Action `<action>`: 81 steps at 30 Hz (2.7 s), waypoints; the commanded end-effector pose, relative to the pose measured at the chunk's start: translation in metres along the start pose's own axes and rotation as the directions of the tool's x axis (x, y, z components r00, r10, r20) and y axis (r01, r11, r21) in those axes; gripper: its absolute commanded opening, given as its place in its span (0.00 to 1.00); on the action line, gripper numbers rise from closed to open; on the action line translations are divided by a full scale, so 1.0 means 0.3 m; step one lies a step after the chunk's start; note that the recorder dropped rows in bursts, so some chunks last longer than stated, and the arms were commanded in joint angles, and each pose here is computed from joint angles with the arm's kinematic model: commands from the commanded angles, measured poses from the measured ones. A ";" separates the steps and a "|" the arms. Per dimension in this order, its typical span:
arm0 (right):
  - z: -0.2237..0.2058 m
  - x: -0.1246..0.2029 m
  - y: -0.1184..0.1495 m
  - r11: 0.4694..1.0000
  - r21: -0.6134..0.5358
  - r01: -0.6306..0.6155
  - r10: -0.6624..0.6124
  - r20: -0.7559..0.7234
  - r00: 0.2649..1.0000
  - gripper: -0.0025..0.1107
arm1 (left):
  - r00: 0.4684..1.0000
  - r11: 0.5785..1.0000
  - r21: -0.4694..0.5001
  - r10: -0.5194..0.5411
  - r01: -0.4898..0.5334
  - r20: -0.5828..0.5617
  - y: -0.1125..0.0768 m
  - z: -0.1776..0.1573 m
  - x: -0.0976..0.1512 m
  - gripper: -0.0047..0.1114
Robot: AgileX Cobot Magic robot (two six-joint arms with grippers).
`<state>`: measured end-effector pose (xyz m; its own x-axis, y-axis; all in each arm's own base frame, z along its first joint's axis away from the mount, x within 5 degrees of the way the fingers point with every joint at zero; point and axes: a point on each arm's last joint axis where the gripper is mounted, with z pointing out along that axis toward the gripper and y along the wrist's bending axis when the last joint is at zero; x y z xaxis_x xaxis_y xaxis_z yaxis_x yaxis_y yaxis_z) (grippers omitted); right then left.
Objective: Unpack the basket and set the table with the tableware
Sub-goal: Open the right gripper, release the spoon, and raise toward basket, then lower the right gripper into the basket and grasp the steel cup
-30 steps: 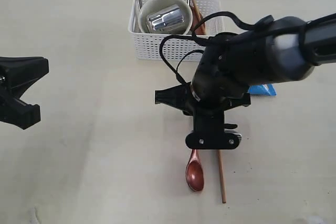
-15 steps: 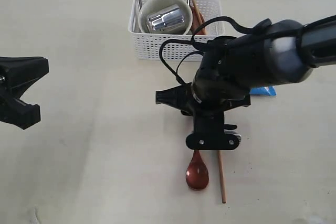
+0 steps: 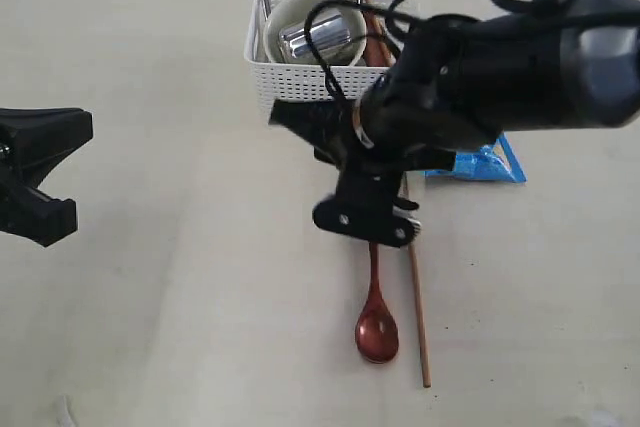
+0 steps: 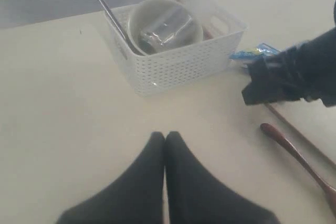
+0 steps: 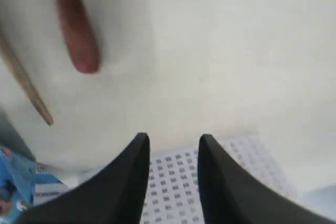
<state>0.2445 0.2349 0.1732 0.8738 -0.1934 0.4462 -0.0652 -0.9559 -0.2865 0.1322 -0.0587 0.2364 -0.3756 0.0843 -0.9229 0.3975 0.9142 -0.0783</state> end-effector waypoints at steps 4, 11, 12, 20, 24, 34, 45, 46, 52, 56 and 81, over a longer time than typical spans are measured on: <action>-0.087 0.160 -0.042 0.857 0.037 -0.514 0.515 -0.103 0.851 0.30 | 1.000 1.000 -0.004 -0.002 0.002 0.000 0.000 -0.001 0.004 0.04; -0.125 0.333 0.094 0.462 0.012 -0.887 0.857 -0.264 0.443 0.28 | 1.000 1.000 -0.004 -0.002 0.002 0.000 0.000 -0.001 0.004 0.04; -0.129 0.362 0.117 0.374 0.040 -0.927 0.898 -0.267 0.351 0.28 | 1.000 1.000 -0.004 -0.002 0.002 0.000 0.000 -0.001 0.004 0.04; -0.142 0.503 0.274 -0.322 0.114 -0.940 0.935 -0.115 -0.334 0.26 | 1.000 1.000 -0.004 -0.002 0.002 0.000 0.000 -0.001 0.004 0.04; -0.142 0.516 0.297 -0.511 0.081 -0.856 0.855 -0.056 -0.515 0.26 | 1.000 1.000 -0.004 -0.002 0.002 0.000 0.000 -0.001 0.004 0.04; -0.142 0.493 0.248 -0.702 -0.077 -0.708 0.708 0.029 -0.706 0.26 | 1.000 1.000 -0.004 -0.001 0.001 0.000 0.000 -0.001 0.004 0.04; -0.134 0.503 0.246 -0.678 -0.051 -0.733 0.729 0.073 -0.680 0.26 | 1.000 1.000 -0.002 -0.001 0.001 0.000 -0.001 -0.001 0.004 0.04; -0.135 0.513 0.248 -0.683 -0.035 -0.729 0.724 0.096 -0.683 0.26 | 1.000 1.000 -0.002 -0.001 0.001 0.000 -0.001 -0.001 0.004 0.04; -0.135 0.514 0.247 -0.687 -0.033 -0.726 0.720 0.102 -0.686 0.26 | 1.000 1.000 0.000 -0.001 0.001 -0.001 -0.001 -0.001 0.004 0.04; -0.135 0.513 0.246 -0.694 -0.036 -0.720 0.714 0.100 -0.693 0.26 | 1.000 1.000 0.000 -0.001 0.001 -0.001 -0.001 -0.001 0.004 0.04; -0.089 0.692 0.267 -0.739 -0.203 -0.642 0.630 0.129 -0.766 0.43 | 1.000 1.000 0.005 -0.006 0.006 -0.001 -0.003 -0.001 0.004 0.04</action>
<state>0.3973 0.1127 0.2710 -0.6287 -0.4435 -0.6388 -0.5923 0.8054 0.0238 0.1321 -0.0589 0.2364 -0.3759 0.0844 -0.9228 0.3991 0.9135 -0.0790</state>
